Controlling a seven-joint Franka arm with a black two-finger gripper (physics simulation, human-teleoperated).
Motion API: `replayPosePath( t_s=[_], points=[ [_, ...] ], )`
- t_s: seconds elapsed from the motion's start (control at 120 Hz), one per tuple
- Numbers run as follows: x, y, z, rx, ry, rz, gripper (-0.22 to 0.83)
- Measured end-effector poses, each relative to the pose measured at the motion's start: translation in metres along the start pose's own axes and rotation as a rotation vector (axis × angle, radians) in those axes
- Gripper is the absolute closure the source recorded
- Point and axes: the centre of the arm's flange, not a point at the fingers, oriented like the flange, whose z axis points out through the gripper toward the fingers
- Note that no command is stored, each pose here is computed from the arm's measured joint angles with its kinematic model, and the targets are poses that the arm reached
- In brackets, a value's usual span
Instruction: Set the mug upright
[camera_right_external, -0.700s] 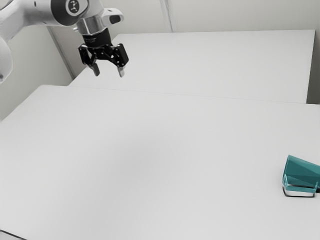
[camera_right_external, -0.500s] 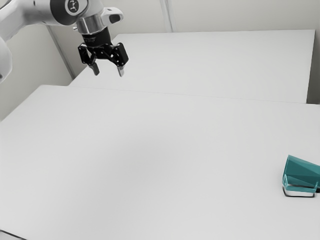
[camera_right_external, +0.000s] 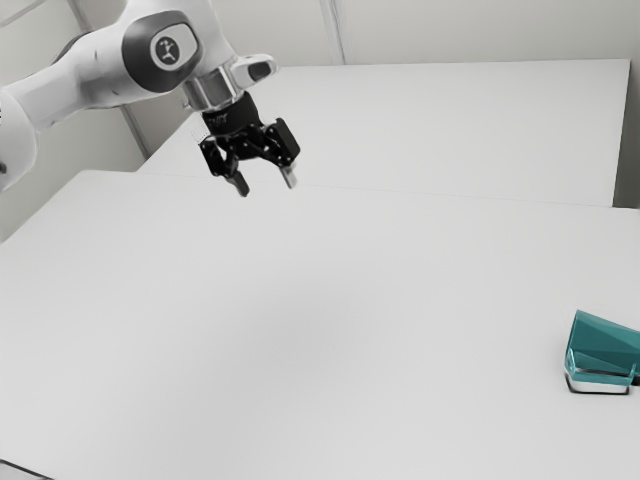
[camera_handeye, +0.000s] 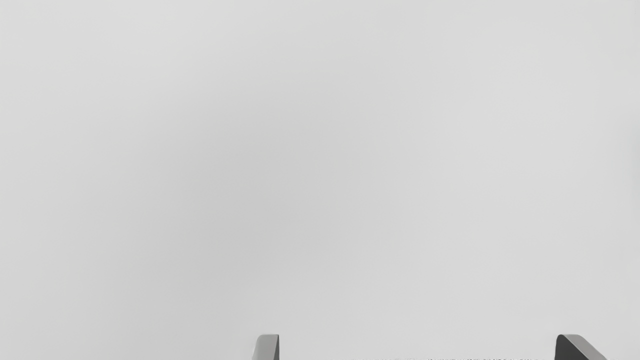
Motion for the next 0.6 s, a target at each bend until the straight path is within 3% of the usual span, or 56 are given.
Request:
replayPosePath(
  t_s=[0.208, 0.375, 0.6],
  points=[
    [0.007, 0.020, 0.076, -0.220, 0.010, 0.016, 0.00],
    [0.019, 0.079, 0.148, -0.320, 0.043, 0.112, 0.00],
    [0.015, 0.146, 0.231, -0.407, 0.106, 0.168, 0.00]
  ],
)
